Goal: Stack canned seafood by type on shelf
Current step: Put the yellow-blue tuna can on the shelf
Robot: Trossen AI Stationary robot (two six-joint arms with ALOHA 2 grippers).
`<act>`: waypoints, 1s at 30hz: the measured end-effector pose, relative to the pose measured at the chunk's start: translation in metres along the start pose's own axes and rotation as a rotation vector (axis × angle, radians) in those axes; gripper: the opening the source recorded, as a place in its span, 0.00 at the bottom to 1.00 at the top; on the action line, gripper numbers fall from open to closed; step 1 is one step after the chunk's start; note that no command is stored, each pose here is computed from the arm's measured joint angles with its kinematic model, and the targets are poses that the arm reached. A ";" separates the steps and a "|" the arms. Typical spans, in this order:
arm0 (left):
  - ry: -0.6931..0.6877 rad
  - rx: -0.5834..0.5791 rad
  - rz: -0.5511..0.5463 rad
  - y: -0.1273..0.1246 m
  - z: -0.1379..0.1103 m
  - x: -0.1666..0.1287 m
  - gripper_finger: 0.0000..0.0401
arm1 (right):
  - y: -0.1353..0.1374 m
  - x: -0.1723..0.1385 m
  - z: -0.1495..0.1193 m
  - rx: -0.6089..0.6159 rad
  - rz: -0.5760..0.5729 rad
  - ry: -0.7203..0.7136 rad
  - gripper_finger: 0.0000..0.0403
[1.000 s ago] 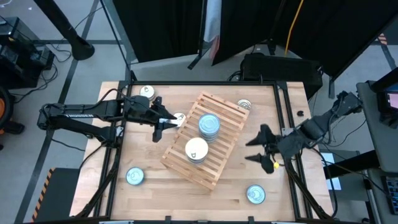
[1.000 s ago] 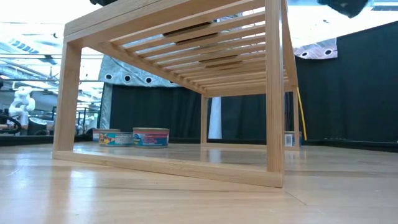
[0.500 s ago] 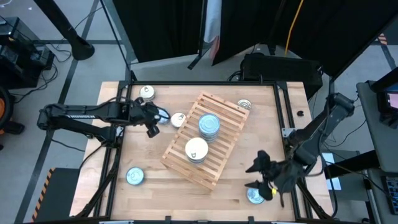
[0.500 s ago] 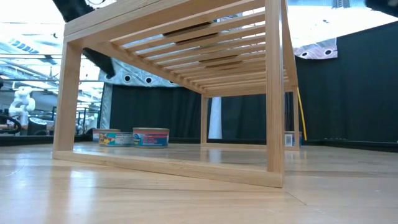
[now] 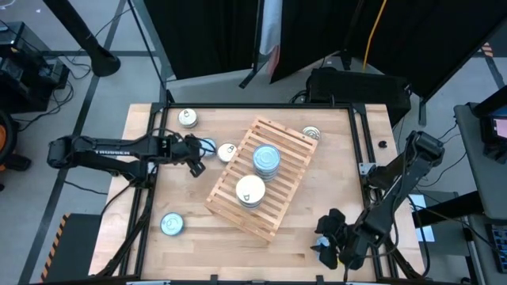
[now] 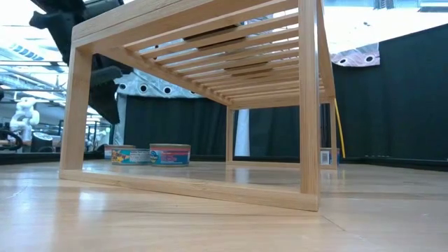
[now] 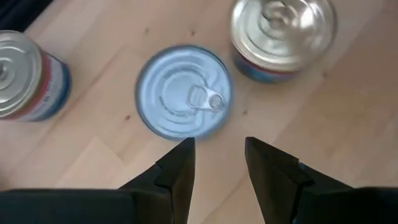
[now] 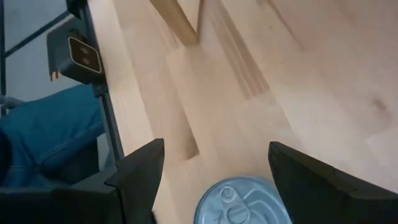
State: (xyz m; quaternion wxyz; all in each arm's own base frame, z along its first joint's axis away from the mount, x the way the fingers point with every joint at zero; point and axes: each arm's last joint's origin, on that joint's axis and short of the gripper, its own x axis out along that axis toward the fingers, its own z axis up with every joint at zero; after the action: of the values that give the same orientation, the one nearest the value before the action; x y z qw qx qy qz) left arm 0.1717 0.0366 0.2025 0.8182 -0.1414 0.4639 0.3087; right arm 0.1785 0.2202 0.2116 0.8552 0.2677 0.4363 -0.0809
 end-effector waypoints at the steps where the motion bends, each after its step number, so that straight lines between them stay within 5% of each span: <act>1: -0.003 -0.011 0.004 0.002 0.001 0.001 0.36 | 0.000 0.001 -0.001 0.015 -0.001 0.002 0.69; 15: 0.056 -0.044 0.030 0.017 -0.009 0.018 0.17 | 0.002 -0.001 -0.006 0.083 0.002 -0.016 0.69; 30: 0.082 -0.091 0.054 0.014 -0.003 0.039 0.12 | -0.002 -0.001 -0.006 0.099 -0.038 -0.036 0.69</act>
State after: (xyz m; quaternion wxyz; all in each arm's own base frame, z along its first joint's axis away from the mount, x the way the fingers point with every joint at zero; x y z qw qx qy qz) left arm 0.1756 0.0601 0.1683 0.7826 -0.1785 0.4861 0.3455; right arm 0.1726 0.2213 0.2086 0.8470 0.2999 0.4212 -0.1235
